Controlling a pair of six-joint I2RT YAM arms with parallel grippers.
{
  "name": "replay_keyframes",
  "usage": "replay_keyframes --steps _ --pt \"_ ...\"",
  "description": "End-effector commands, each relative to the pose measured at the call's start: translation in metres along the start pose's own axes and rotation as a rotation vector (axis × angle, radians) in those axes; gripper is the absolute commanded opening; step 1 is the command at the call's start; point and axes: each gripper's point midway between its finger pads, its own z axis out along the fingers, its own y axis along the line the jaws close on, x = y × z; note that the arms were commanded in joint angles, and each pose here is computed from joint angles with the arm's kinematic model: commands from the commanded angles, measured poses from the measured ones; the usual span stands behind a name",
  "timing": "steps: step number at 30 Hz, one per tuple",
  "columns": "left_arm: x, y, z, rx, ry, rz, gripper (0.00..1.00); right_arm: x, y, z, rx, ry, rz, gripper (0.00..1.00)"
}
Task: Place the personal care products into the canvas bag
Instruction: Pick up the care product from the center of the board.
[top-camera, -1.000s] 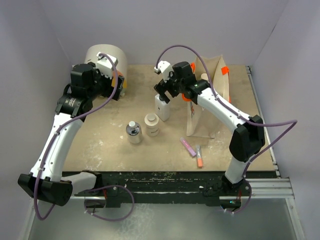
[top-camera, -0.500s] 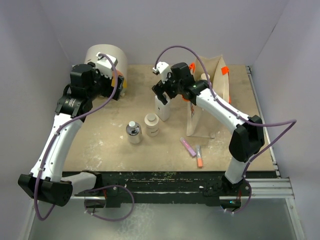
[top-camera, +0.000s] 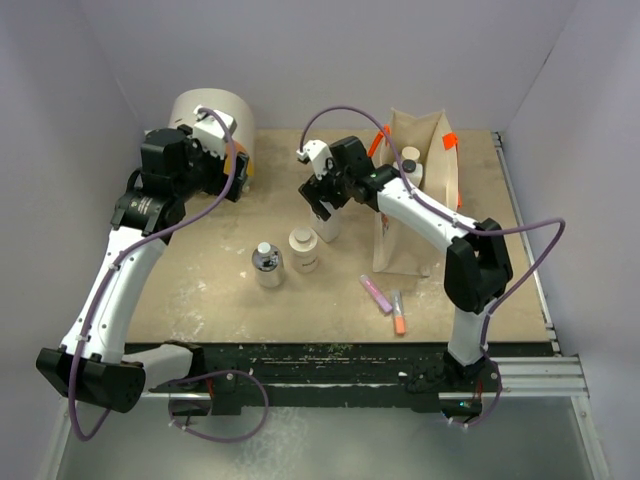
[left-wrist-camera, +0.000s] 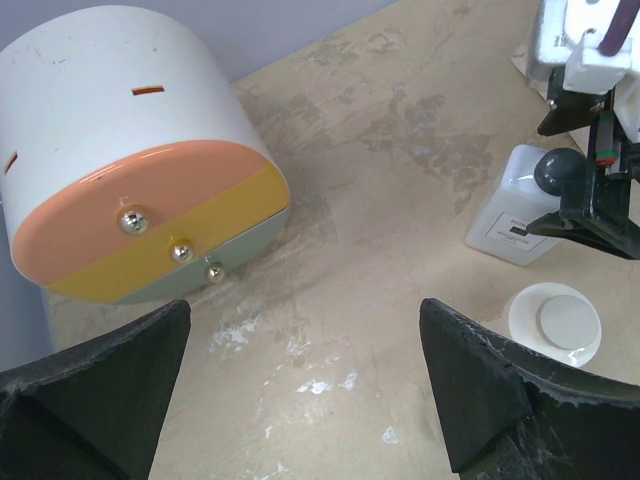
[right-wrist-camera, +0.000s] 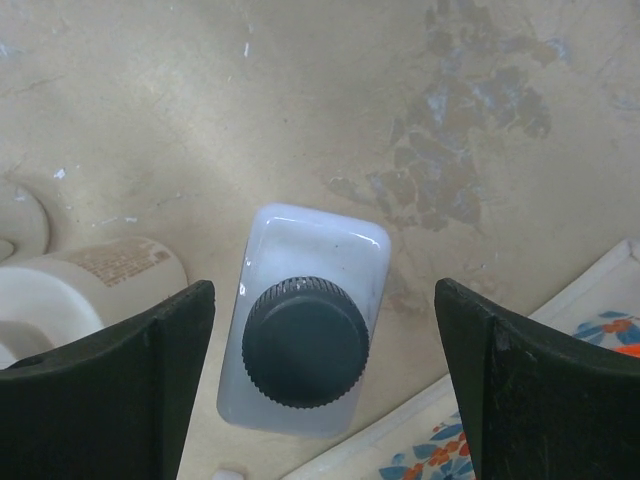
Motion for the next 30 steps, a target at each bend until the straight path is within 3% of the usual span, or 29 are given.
replay_keyframes --steps 1,13,30 --pt "-0.020 0.004 -0.008 -0.006 -0.082 0.015 0.99 -0.023 0.004 -0.010 -0.025 -0.054 0.006 0.90" --pt "-0.022 0.009 -0.012 -0.033 -0.094 0.024 0.99 -0.014 0.015 -0.003 -0.082 -0.026 0.024 0.70" --pt "-0.021 0.008 -0.019 -0.030 -0.112 0.046 0.99 -0.034 0.014 -0.023 -0.103 -0.058 -0.050 0.00"
